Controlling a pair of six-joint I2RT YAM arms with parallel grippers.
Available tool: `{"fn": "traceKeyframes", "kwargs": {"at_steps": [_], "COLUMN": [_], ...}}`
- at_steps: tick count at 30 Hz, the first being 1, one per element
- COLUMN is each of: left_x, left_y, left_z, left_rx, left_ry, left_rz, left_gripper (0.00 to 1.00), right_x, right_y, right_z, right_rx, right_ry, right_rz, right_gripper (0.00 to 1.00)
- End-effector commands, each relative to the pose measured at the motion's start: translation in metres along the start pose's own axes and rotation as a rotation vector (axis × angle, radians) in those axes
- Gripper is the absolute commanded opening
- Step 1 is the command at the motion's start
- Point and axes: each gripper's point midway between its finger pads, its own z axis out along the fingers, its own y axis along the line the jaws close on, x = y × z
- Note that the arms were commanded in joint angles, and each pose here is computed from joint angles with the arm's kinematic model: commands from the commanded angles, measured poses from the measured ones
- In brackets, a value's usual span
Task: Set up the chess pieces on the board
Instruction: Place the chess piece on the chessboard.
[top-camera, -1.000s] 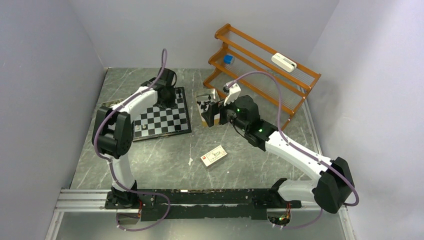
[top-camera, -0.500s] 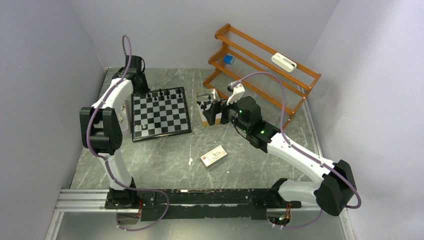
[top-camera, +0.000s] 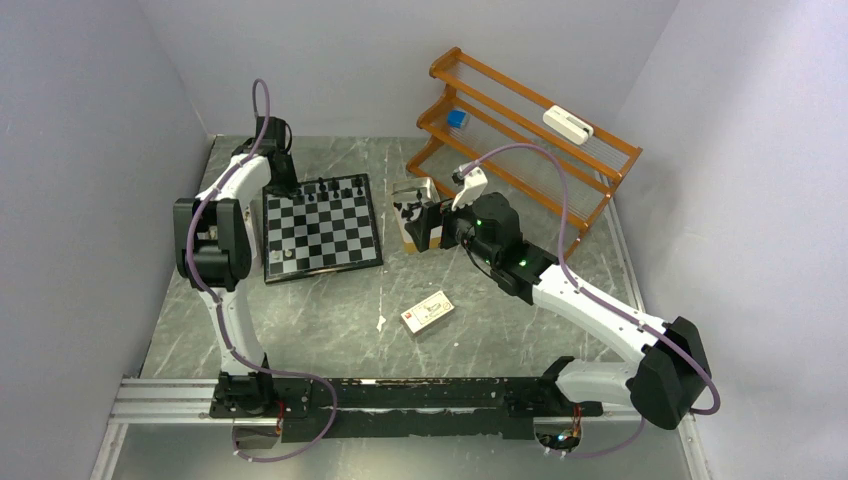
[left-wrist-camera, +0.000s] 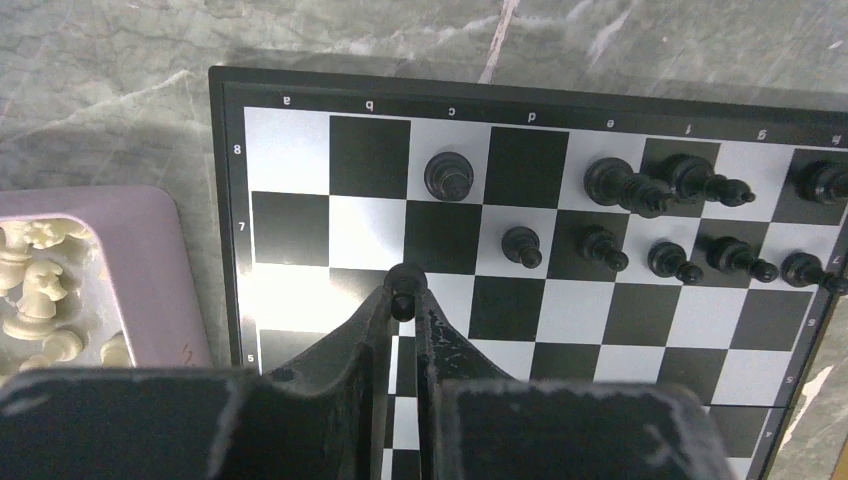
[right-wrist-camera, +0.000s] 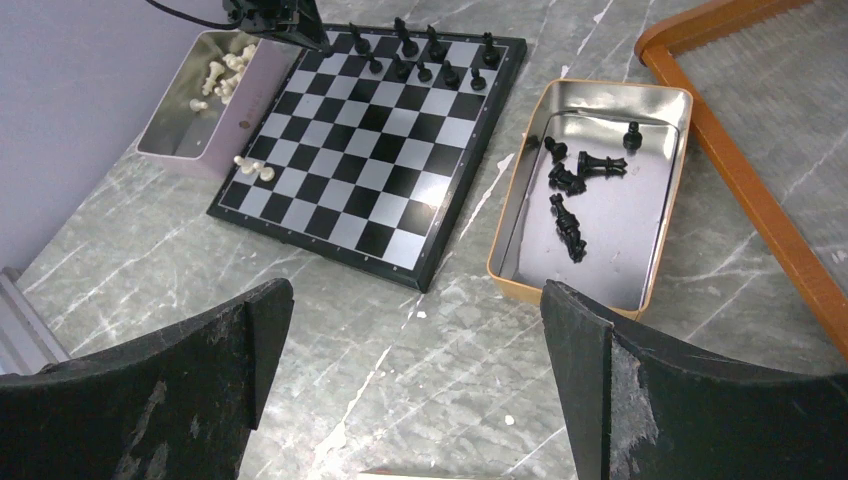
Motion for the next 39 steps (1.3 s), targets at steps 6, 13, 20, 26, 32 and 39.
{"fn": "traceKeyframes", "kwargs": {"at_steps": [6, 13, 20, 26, 32, 39], "left_x": [-0.006, -0.004, -0.001, 0.002, 0.004, 0.004], "left_y": [-0.006, -0.01, -0.011, -0.015, -0.014, -0.016], "left_z": [0.008, 0.015, 0.021, 0.027, 0.031, 0.033], "left_rx": [0.037, 0.053, 0.059, 0.072, 0.069, 0.078], "left_ry": [0.004, 0.02, 0.027, 0.038, 0.045, 0.046], "left_rz": [0.021, 0.025, 0.023, 0.025, 0.025, 0.026], "left_gripper": [0.17, 0.17, 0.17, 0.17, 0.18, 0.19], "right_x": [-0.01, -0.009, -0.01, -0.011, -0.01, -0.009], "right_y": [-0.003, -0.002, -0.004, -0.004, -0.004, -0.005], "right_z": [0.0, 0.0, -0.002, -0.003, -0.002, -0.001], "right_rx": [0.018, 0.014, 0.022, 0.024, 0.025, 0.029], "right_ry": [-0.028, -0.027, -0.03, -0.034, -0.032, -0.027], "right_rz": [-0.017, -0.016, -0.02, -0.023, -0.022, -0.025], "right_gripper": [1.0, 1.0, 1.0, 1.0, 1.0, 1.0]}}
